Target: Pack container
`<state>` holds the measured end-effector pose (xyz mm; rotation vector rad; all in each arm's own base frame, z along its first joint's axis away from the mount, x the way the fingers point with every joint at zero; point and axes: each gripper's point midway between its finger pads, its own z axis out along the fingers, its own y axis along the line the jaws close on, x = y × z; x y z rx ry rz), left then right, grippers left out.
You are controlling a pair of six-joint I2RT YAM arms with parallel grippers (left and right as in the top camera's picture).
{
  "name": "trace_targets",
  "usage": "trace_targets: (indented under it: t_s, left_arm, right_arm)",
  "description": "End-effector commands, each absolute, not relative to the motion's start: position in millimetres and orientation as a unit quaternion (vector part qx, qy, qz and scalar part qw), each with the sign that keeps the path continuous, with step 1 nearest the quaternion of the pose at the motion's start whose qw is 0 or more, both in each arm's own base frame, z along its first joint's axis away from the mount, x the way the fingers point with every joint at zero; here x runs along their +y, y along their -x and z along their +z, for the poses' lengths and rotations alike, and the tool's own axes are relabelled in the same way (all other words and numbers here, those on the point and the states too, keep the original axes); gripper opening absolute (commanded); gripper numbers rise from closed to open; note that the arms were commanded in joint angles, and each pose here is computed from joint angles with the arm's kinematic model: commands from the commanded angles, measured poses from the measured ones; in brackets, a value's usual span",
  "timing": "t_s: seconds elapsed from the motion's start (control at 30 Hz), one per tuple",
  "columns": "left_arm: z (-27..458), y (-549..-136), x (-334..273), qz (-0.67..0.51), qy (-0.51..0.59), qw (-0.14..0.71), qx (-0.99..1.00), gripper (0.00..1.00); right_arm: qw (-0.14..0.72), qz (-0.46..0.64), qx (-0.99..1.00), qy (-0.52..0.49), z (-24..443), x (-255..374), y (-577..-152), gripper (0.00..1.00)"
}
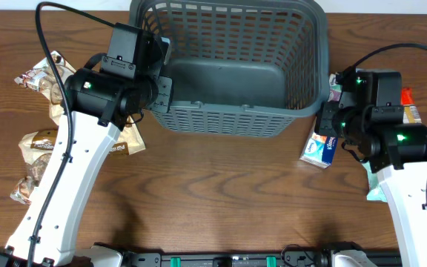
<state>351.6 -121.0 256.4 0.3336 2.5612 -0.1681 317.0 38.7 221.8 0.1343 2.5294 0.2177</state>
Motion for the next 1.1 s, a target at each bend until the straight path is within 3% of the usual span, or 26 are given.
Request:
trace_targets:
  t_s: [0.0,0.4,0.53,0.83,1.0,1.07]
  left_arm:
    - [255,-352,-120,-0.055,-0.129,0.269,0.953,0.06]
    - [256,-353,-120,-0.055,-0.129,0.270,0.953,0.06]
    - [259,-357,-122,-0.057,-0.128,0.281,0.949,0.14]
    - [266,-367,-125,-0.055,-0.149,0.307,0.939,0.17]
    - [272,-374,-127,-0.051,-0.161,0.326,0.930,0.38]
    - [275,-378,-127,-0.050,-0.159,0.334,0.928,0.41]
  right_arm:
    - [0.291,0.083,0.952,-0.052,219,42,-324,0.01]
    - [0.284,0.082,0.954,-0.052,211,42,-331,0.01]
    - [0.284,0.081,0.954,-0.052,211,42,-331,0.01]
    - [0.288,0.071,0.953,-0.056,212,38,-332,0.04]
    - [0.295,0.070,0.951,-0.056,215,37,-334,0.19]
    - [0.298,0.069,0.950,-0.057,216,37,-334,0.21]
